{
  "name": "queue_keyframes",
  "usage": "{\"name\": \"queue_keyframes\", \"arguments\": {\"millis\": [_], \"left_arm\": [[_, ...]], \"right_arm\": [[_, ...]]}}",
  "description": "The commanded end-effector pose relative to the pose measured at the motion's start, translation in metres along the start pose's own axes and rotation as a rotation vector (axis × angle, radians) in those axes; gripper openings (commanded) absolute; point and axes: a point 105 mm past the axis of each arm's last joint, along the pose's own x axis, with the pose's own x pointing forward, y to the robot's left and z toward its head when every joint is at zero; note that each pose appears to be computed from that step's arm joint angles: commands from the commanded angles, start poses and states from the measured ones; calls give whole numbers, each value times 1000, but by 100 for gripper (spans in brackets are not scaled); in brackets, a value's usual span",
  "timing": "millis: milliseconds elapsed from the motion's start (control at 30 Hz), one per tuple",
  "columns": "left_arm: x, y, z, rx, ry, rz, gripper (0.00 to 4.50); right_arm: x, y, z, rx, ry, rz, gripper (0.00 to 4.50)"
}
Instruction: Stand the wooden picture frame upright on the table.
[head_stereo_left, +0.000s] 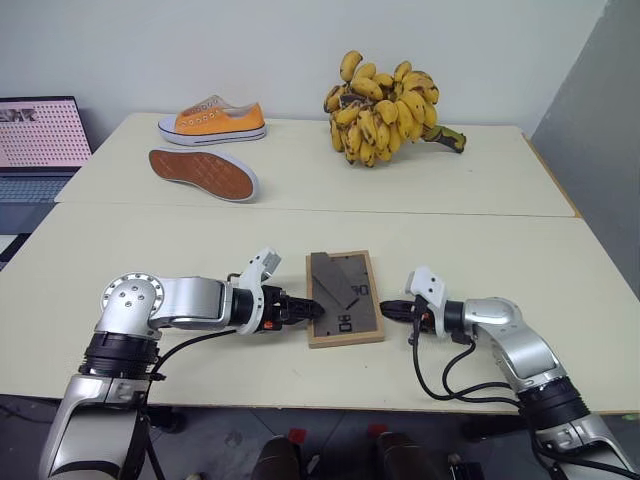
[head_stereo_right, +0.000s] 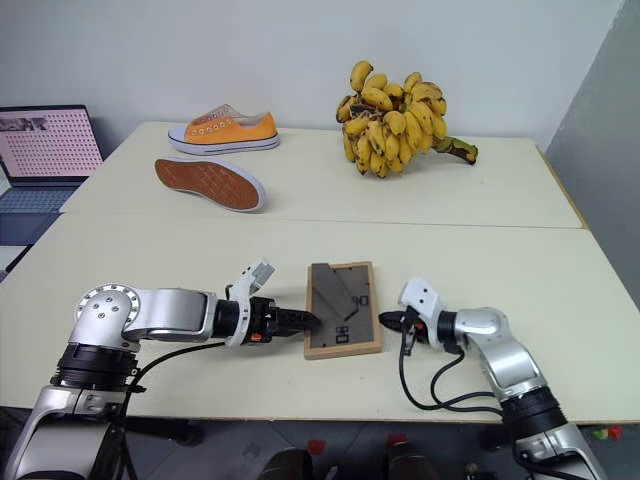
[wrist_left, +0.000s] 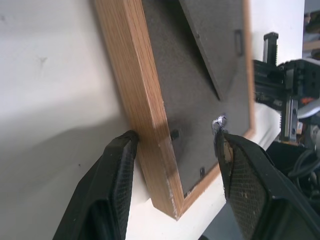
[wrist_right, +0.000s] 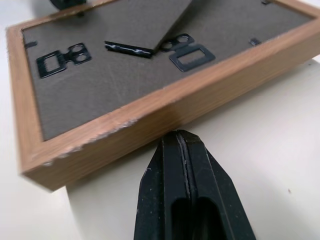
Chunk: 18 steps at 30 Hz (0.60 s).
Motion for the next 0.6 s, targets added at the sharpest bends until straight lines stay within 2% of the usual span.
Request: {"name": "queue_keyframes", "arguments": {"millis": [33, 267, 600], "left_arm": [[1, -14, 4, 8, -17, -64, 264], [0, -14, 10, -2, -38, -66, 264], [-7, -13, 3, 20, -23, -72, 264]], "right_arm": [[9, 7, 24, -37, -72, 21, 0], [6, 5, 14, -46, -38, 9, 0], [-44, -33, -3, -140, 105, -29, 0]]}}
